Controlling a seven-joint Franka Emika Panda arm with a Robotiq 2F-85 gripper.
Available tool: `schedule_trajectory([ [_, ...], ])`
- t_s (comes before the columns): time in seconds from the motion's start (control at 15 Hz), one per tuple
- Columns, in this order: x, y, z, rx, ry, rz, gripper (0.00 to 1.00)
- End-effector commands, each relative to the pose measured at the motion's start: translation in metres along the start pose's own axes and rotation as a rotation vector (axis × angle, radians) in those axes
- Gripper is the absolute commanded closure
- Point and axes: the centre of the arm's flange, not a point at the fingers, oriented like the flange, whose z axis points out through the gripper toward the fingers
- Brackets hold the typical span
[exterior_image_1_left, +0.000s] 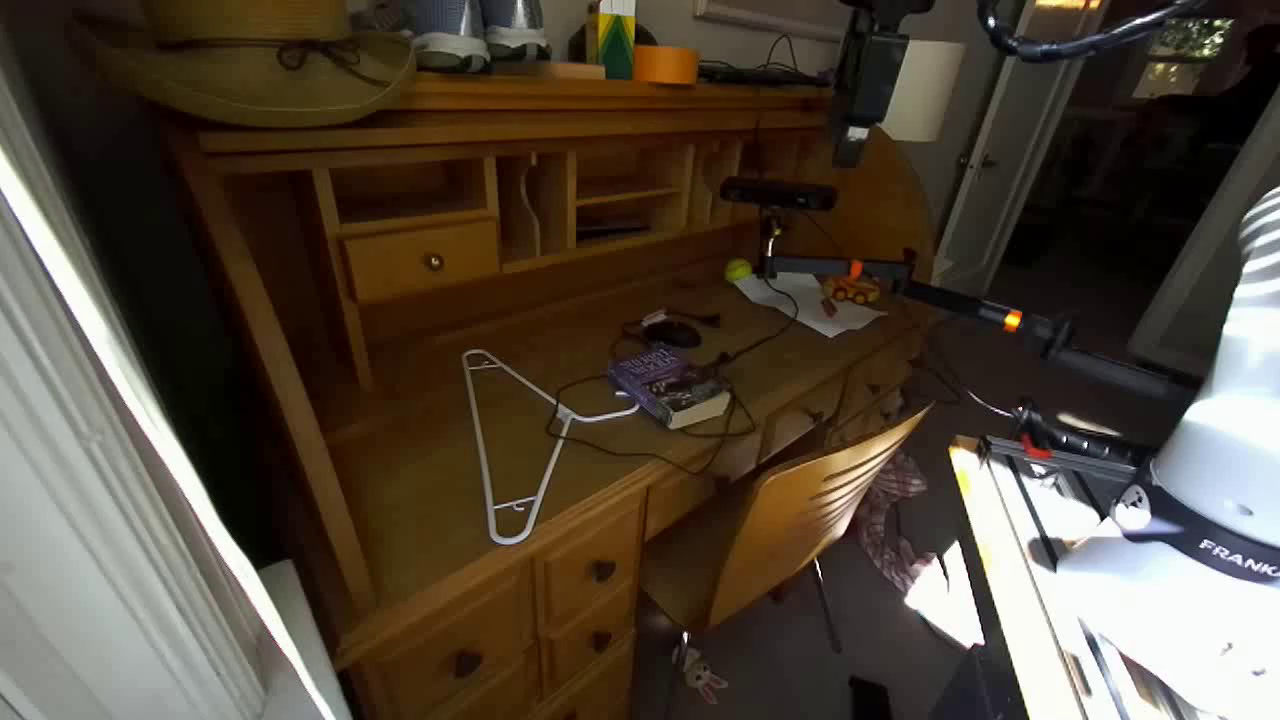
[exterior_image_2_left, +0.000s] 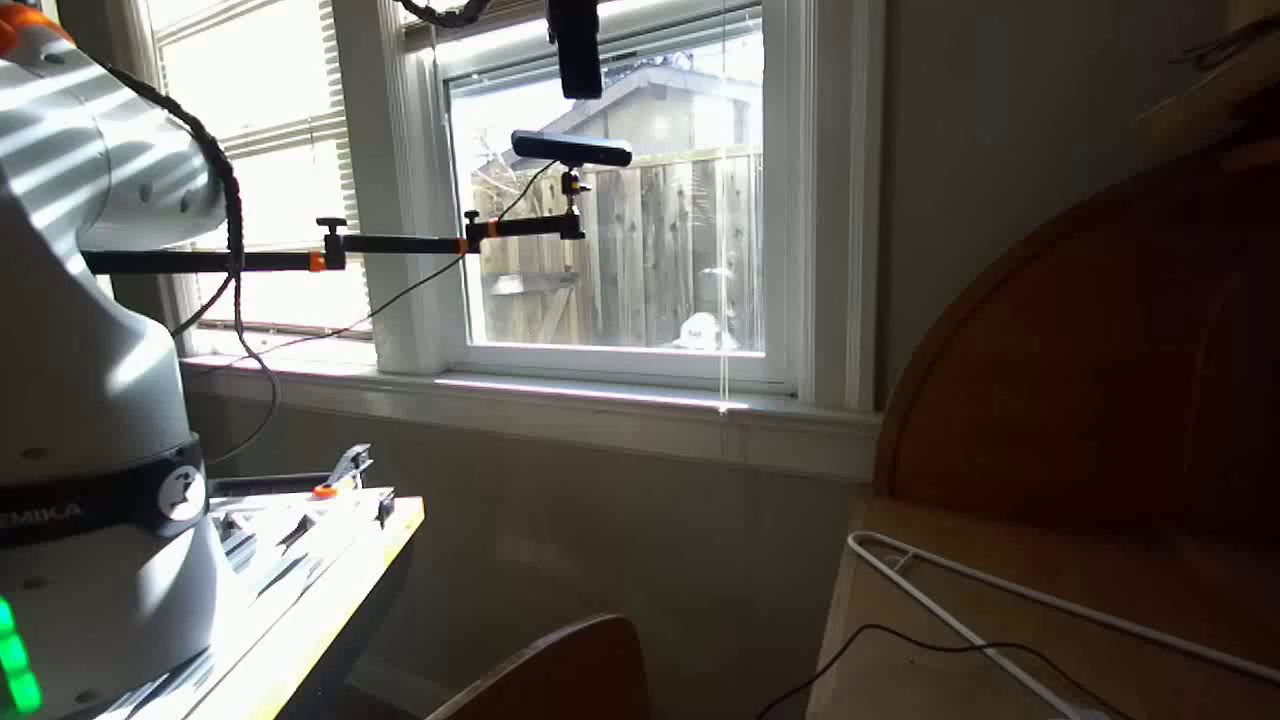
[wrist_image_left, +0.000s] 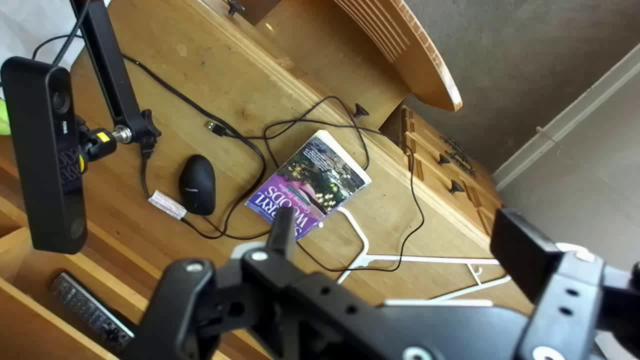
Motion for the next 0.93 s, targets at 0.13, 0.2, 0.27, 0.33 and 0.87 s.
schedule_trajectory([
  [0.13, 0.0, 0.0, 0.0, 0.0, 0.0, 0.0, 0.0],
  [0.2, 0.0, 0.0, 0.0, 0.0, 0.0, 0.0, 0.0],
  [0.27, 0.0, 0.0, 0.0, 0.0, 0.0, 0.0, 0.0],
  [0.33, 0.0, 0.0, 0.0, 0.0, 0.0, 0.0, 0.0],
  [0.87, 0.083, -0.01, -0.068, -0.042, 0.118, -0.073, 0.0],
])
